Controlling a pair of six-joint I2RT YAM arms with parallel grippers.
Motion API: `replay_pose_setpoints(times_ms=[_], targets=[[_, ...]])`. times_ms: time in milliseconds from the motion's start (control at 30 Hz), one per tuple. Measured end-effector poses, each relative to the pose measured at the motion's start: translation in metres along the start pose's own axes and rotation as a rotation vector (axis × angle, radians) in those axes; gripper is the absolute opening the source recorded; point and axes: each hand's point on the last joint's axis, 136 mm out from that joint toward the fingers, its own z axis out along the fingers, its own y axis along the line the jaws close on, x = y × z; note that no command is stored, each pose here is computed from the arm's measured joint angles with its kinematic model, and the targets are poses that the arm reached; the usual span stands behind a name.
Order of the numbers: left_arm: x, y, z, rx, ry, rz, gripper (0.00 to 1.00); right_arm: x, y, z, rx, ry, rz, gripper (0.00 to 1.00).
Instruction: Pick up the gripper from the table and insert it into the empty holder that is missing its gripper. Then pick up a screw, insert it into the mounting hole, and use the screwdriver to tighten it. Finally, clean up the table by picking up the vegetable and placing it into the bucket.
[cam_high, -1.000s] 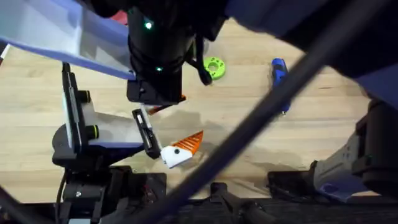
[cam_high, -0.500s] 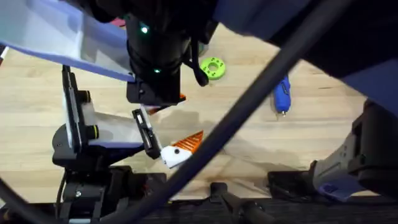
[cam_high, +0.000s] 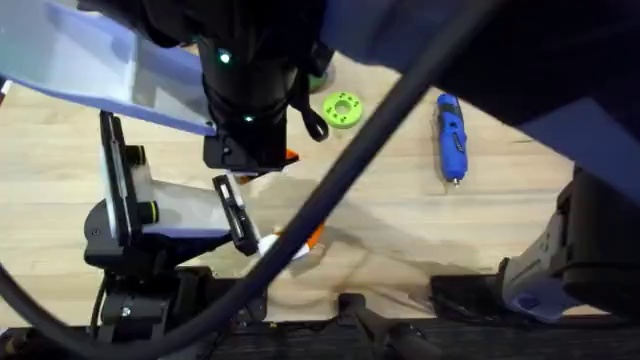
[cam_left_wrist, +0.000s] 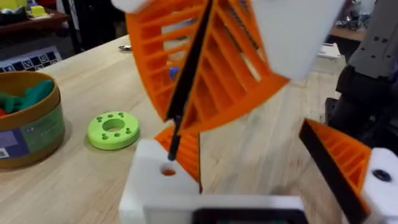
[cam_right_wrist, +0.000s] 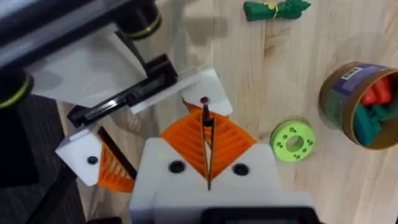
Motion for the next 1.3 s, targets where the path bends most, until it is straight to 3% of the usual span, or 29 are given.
replay_pose_setpoints(times_ms=[1300], targets=[[0.0,0.0,0.0,0.0,0.0,0.0,0.985,-0.002,0.002,0.017,-0.025,0.026,-0.003,0.004]])
